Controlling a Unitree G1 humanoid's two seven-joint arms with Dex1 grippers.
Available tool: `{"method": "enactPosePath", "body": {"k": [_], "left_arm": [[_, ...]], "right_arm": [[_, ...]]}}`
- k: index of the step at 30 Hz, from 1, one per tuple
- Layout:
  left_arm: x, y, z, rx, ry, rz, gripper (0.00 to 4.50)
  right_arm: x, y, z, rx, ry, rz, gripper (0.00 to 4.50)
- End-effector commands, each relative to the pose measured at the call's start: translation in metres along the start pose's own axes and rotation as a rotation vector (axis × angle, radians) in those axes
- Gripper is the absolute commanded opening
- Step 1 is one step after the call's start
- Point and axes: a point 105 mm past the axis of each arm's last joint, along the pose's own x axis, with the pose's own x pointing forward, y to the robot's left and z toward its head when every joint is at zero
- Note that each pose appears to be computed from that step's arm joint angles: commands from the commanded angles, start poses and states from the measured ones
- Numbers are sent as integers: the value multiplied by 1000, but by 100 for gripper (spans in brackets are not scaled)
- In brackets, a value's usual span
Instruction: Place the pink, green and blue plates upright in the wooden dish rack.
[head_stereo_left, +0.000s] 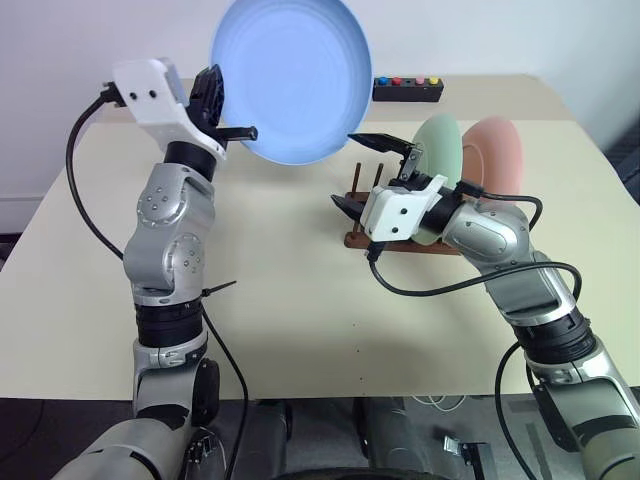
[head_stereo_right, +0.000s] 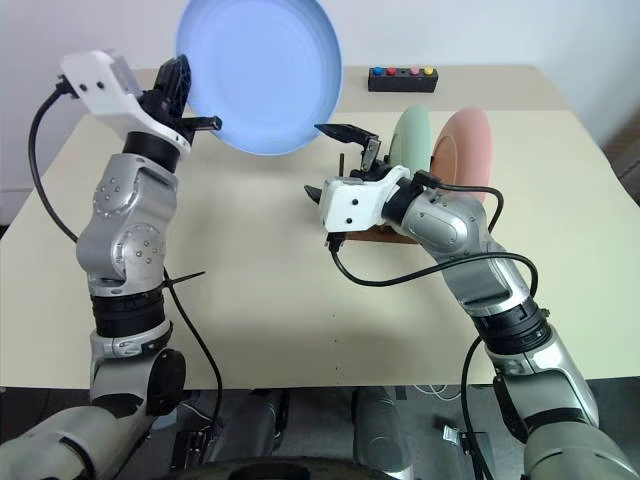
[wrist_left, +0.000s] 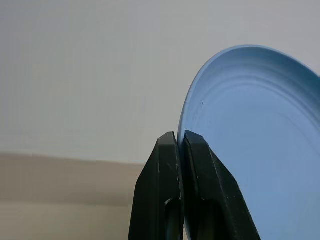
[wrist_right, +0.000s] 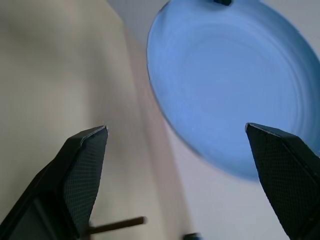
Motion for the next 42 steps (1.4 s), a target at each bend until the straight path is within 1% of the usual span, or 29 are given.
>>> {"method": "enactPosePath", "body": {"k": [1,5,9,12,13,16,17,18,19,23,24,26,29,30,32,33,34,36,38,42], "left_arm": [[0,-23,24,35,-85,-53,4],[-2,-40,24,23,-81,-99,4],[-6,-49,23,20,-77,-143,4],[-9,-57,24,7,-70,-192,0],[-10,-59,24,5,-69,-205,0],[-13,-61,22,4,-56,-226,0],[-13,-61,21,7,-52,-228,0],[-13,-61,20,9,-50,-230,0],[-13,-61,20,9,-49,-229,0],[-13,-58,18,-16,-41,-224,0],[-13,-57,18,-28,-41,-219,30],[-13,-55,18,-45,-44,-214,95],[-13,-50,26,-101,-76,-212,241],[-13,-47,29,-128,-90,-202,299],[-11,-36,39,-190,-132,-157,405],[-10,-27,45,-228,-165,-118,447],[-9,-18,52,-264,-196,-79,447],[-8,6,62,-269,-247,1,447],[-8,16,66,-260,-261,34,447],[-12,58,62,-81,-239,128,447]], "right_arm": [[3,0,2,-136,-11,-1,450],[7,6,-4,-191,11,7,450],[9,9,-9,-208,28,16,450],[10,10,-15,-221,53,15,362],[10,9,-17,-224,62,14,319],[10,7,-19,-228,76,6,170],[10,7,-20,-232,79,2,107],[10,6,-20,-234,80,-1,62],[10,6,-20,-235,81,-3,4],[10,4,-18,-250,74,-18,1],[10,3,-17,-257,72,-21,0],[10,2,-16,-268,68,-26,0],[11,0,-13,-300,54,-40,0],[11,-1,-13,-303,51,-44,0],[11,-2,-11,-309,45,-49,0],[11,-2,-11,-311,41,-52,0],[11,-3,-10,-313,36,-56,0],[11,-7,-6,-306,20,-79,0],[12,-9,-5,-302,13,-91,0],[12,-30,12,-142,-68,-195,0]]}}
